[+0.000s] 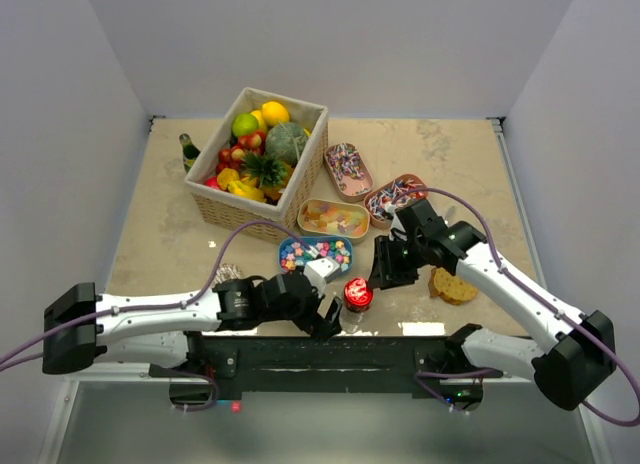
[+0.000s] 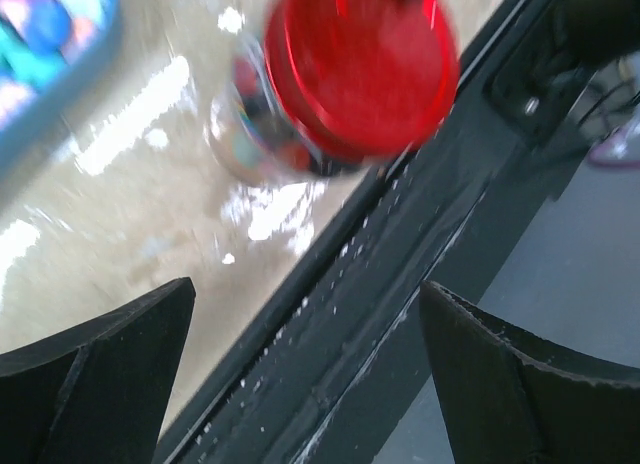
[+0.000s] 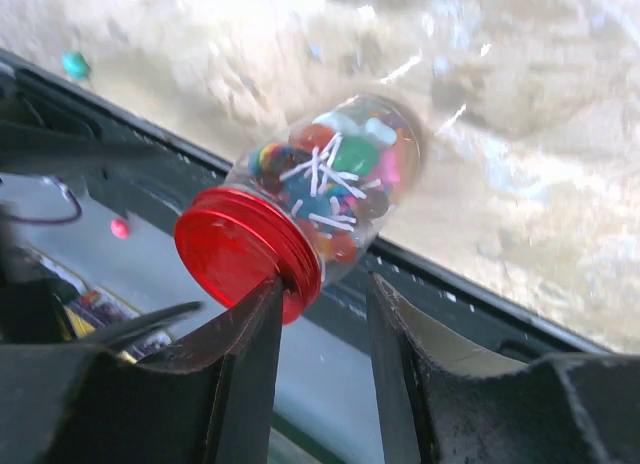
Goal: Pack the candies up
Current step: Move the packing bottle to the center of the board.
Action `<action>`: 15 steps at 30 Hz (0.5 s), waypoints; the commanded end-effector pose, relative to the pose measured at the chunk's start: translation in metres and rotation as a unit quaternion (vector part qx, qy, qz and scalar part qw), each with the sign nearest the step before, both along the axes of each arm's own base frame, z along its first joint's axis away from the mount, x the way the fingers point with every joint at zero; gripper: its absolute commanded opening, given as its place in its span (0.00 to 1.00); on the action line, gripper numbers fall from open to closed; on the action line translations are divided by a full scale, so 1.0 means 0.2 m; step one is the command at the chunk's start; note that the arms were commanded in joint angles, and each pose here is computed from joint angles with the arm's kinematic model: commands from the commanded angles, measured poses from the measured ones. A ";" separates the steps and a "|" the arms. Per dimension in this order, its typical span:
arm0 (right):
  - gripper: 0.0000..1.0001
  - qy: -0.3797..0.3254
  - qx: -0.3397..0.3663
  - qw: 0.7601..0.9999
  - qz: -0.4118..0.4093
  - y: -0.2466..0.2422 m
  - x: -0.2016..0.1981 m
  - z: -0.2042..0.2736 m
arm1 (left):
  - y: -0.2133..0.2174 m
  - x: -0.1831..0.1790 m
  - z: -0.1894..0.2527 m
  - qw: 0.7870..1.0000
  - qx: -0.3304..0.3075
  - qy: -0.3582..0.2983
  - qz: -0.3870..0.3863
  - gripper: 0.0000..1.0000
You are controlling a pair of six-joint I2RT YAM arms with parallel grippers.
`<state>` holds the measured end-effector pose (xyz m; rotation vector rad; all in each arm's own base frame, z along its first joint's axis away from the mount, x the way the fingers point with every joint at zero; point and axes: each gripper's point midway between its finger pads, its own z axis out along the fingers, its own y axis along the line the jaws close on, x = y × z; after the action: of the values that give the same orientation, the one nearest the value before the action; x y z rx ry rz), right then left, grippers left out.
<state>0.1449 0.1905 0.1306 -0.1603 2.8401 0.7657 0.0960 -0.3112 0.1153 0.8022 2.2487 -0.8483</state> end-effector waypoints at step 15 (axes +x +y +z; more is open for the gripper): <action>0.46 -0.115 0.056 0.989 -0.072 0.09 0.27 0.12 | -0.14 0.16 -0.15 0.971 -0.125 -0.153 0.132 0.99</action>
<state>0.1808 0.2038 0.1378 -0.0247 2.7124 0.7708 0.1049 -0.3244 0.0574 0.6853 2.0807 -0.7296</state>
